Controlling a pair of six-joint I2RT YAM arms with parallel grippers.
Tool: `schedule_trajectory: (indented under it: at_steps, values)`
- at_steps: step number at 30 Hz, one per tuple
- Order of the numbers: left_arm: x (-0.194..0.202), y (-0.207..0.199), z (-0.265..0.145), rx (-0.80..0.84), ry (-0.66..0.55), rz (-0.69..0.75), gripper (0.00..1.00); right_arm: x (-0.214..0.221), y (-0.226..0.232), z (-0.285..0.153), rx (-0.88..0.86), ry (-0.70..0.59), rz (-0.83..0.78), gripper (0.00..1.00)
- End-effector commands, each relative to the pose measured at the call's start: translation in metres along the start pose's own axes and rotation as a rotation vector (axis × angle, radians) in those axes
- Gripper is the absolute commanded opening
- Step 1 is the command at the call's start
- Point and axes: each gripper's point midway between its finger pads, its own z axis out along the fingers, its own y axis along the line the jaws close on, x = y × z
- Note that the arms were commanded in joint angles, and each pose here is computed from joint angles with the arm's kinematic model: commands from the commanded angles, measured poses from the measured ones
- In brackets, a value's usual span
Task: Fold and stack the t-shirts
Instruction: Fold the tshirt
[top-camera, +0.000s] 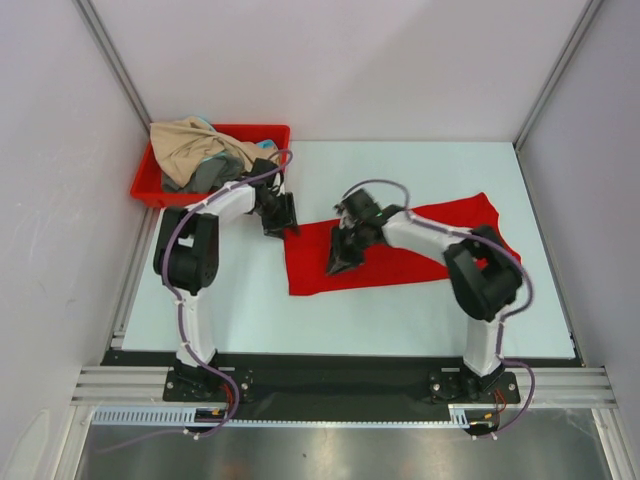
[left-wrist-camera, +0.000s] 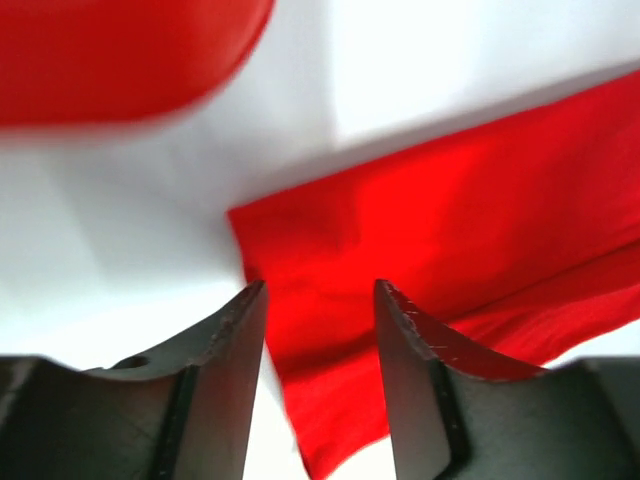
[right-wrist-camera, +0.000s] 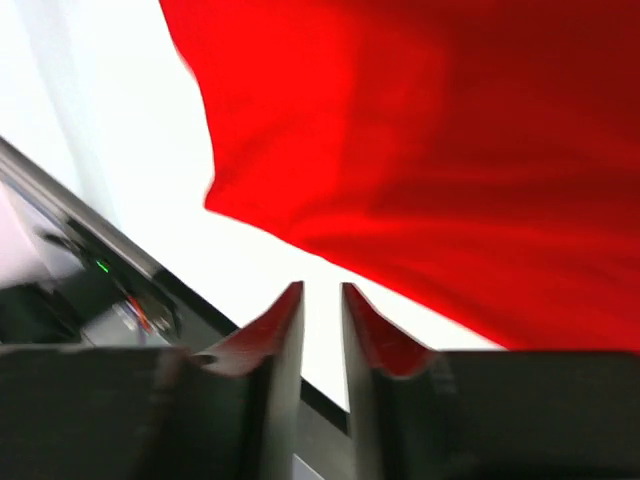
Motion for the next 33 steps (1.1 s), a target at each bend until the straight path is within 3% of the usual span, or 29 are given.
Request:
schedule_trajectory:
  at_steps: [1,2,6,9,13,19,21,22,24,33]
  values:
    - [-0.014,-0.02,-0.053,-0.025,-0.125,0.091,0.53,-0.044,-0.028,-0.089,0.091,-0.214,0.097,0.29]
    - [-0.012,-0.024,-0.058,-0.033,-0.134,0.115,0.55,-0.057,-0.057,-0.112,0.14,-0.274,0.171,0.38]
    - [0.006,-0.05,-0.078,-0.038,-0.157,0.19,0.54,-0.054,-0.13,-0.173,0.226,-0.375,0.381,0.54]
    - [0.032,-0.077,-0.079,0.009,-0.138,0.253,0.52,-0.043,-0.186,-0.211,0.293,-0.442,0.541,0.57]
    - [0.075,-0.118,-0.059,0.136,-0.05,0.35,0.45,-0.033,-0.215,-0.225,0.288,-0.475,0.628,0.58]
    - [0.117,-0.127,-0.026,0.149,0.055,0.407,0.37,-0.033,-0.221,-0.208,0.39,-0.514,0.649,0.4]
    - [0.127,-0.118,-0.013,0.122,0.086,0.405,0.36,-0.031,-0.228,-0.21,0.421,-0.554,0.664,0.27]
    - [0.127,-0.116,-0.009,0.115,0.087,0.408,0.35,-0.03,-0.225,-0.2,0.461,-0.559,0.621,0.12]
    - [0.13,-0.106,0.001,0.075,0.102,0.408,0.34,-0.034,-0.225,-0.194,0.498,-0.57,0.572,0.01]
    - [0.139,-0.087,0.015,0.018,0.143,0.415,0.33,-0.032,-0.246,-0.179,0.64,-0.61,0.591,0.0]
